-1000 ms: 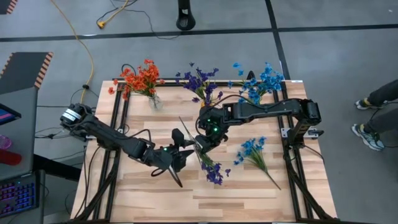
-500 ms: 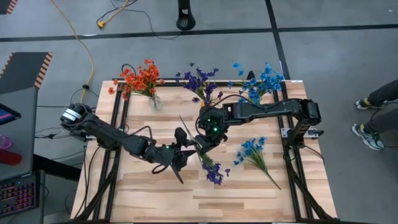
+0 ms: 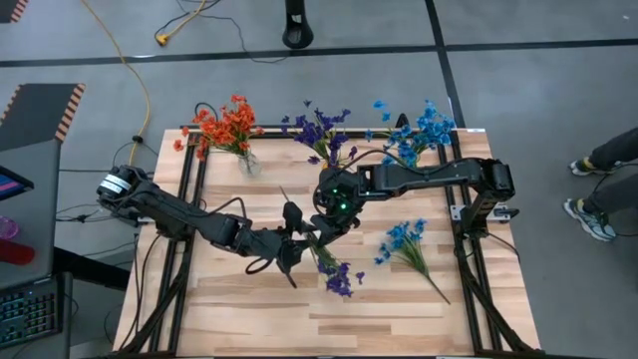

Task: Sort flowers into vase by color
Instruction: Put the purple flower into the orange vase

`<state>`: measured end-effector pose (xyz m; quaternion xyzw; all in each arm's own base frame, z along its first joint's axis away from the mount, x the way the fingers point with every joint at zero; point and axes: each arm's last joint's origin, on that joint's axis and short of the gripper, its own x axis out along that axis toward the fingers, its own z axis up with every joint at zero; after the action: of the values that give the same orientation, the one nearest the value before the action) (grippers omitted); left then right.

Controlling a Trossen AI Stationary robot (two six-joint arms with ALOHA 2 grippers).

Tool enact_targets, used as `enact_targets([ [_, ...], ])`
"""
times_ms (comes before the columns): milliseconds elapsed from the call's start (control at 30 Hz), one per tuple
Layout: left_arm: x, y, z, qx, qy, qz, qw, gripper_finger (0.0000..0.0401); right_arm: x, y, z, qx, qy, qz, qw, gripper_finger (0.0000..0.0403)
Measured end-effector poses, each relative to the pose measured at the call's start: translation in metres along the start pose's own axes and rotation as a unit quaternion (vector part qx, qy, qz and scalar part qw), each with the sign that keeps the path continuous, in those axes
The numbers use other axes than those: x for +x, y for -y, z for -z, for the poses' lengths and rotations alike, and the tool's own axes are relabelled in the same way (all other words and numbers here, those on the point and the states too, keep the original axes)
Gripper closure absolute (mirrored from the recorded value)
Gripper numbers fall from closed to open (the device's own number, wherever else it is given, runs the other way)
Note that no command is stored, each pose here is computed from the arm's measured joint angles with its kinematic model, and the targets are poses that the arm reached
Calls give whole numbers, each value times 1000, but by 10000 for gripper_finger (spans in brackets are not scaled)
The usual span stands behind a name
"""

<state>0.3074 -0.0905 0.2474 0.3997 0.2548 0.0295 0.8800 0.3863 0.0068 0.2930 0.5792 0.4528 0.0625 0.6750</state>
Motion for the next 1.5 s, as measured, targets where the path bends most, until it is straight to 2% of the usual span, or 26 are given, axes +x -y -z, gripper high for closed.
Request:
enact_targets([
  [133, 0, 0, 0, -6, 0, 0, 1000, 238, 0, 0, 0, 0, 0, 0, 1000, 374],
  [267, 0, 0, 0, -17, 0, 0, 1000, 277, 0, 0, 0, 0, 0, 0, 1000, 374],
  [500, 0, 0, 0, -20, 0, 0, 1000, 345, 0, 0, 0, -3, 7, 3, 1000, 358],
  [700, 0, 1, 0, -19, -1, 1, 1000, 384, 0, 0, 0, -21, 7, 3, 1000, 346],
  [900, 0, 1, 0, -21, -1, 1, 1000, 389, 0, 0, 0, -37, 9, 4, 999, 322],
  [1100, 0, 1, 0, -23, 0, 1, 1000, 388, 0, 0, 0, -38, 10, 5, 999, 277],
  [1267, 0, 1, 1, -47, -6, 4, 999, 388, -2, 1, -2, -44, 8, 2, 999, 248],
  [1500, -1, -1, 2, -93, -13, -11, 995, 388, -29, -15, 10, -155, 70, 5, 985, 241],
])
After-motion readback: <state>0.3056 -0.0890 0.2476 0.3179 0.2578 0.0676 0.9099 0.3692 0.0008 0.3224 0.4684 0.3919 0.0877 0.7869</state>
